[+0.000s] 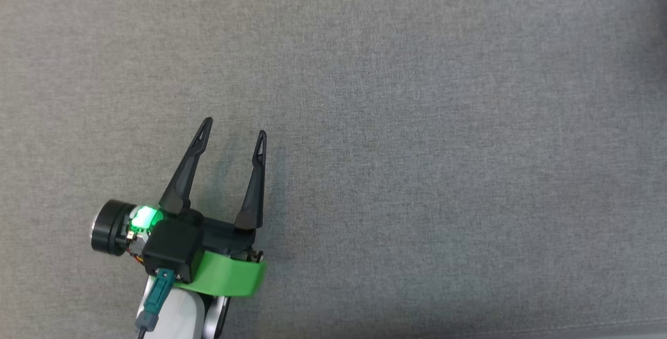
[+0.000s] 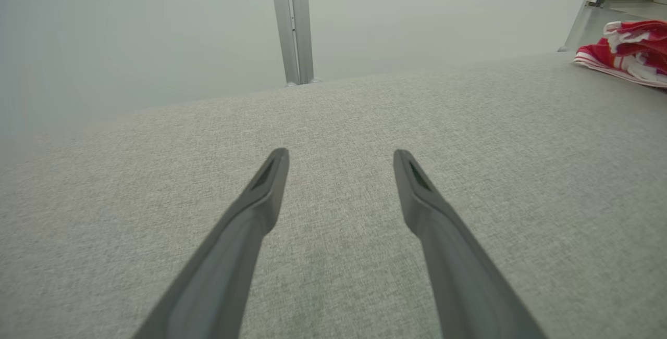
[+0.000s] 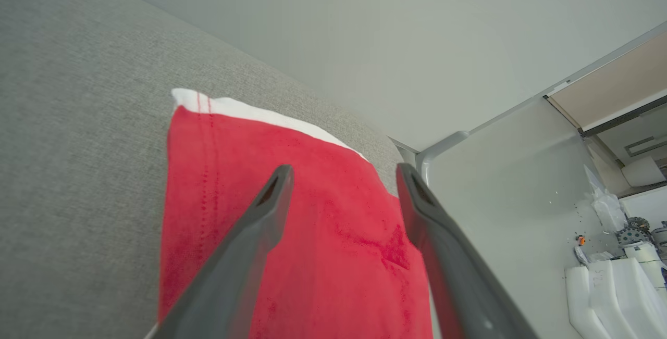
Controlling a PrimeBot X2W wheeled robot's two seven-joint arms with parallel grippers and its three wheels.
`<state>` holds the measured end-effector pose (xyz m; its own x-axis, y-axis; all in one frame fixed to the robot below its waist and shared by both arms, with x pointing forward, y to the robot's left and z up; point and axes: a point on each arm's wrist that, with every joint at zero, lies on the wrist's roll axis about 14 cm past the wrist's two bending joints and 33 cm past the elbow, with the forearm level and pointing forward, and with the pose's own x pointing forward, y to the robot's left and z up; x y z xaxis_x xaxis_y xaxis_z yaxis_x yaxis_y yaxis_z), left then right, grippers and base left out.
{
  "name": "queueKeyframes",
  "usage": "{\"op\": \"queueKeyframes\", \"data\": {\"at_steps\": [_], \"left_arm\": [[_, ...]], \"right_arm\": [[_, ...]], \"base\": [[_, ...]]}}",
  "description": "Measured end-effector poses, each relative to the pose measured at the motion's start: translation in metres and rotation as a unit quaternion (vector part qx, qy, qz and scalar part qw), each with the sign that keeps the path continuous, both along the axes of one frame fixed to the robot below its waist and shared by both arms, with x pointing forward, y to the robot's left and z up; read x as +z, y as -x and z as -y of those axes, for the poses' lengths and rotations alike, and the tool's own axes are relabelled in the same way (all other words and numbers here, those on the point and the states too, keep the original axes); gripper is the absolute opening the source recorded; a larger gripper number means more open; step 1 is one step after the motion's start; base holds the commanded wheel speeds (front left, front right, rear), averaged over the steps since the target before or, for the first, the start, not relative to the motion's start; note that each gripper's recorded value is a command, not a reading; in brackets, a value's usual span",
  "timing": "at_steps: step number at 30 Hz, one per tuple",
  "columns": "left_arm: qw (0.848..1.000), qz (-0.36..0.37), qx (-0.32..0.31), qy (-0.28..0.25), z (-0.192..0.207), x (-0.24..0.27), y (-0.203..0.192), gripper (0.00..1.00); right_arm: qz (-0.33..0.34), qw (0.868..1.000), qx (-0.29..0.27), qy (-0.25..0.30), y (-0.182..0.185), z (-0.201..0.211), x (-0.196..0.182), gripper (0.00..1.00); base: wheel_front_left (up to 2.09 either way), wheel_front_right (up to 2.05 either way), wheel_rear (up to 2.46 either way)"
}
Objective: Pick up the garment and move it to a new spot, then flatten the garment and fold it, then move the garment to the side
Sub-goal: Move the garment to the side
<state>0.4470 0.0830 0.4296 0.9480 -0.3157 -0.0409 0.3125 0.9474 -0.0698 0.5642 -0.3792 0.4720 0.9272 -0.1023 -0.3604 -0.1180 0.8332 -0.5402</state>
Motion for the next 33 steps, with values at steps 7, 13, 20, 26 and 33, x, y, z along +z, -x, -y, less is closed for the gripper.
{"op": "queueKeyframes", "data": {"at_steps": [7,13,20,26,33], "left_arm": [[0.999,0.000,0.034,0.005,-0.014,0.016,0.021,1.00],[0.997,-0.013,0.077,0.006,-0.033,0.020,0.047,1.00],[0.992,-0.028,0.121,0.009,-0.054,0.020,0.077,1.00],[0.989,-0.011,0.145,0.034,-0.066,0.036,0.090,1.00],[0.987,0.018,0.153,0.055,-0.071,0.057,0.098,1.00]], "right_arm": [[0.017,0.993,0.034,-0.114,0.021,-0.069,-0.023,1.00],[0.012,0.978,0.045,-0.202,0.061,-0.122,-0.053,1.00],[0.012,0.960,0.078,-0.267,0.098,-0.186,-0.056,1.00],[0.055,0.939,0.094,-0.327,0.113,-0.225,-0.025,1.00],[0.122,0.919,0.120,-0.357,0.136,-0.247,0.015,1.00]], "base": [[0.00,0.00,0.00],[0.00,0.00,0.00],[0.00,0.00,0.00],[0.00,0.00,0.00],[0.00,0.00,0.00]]}}
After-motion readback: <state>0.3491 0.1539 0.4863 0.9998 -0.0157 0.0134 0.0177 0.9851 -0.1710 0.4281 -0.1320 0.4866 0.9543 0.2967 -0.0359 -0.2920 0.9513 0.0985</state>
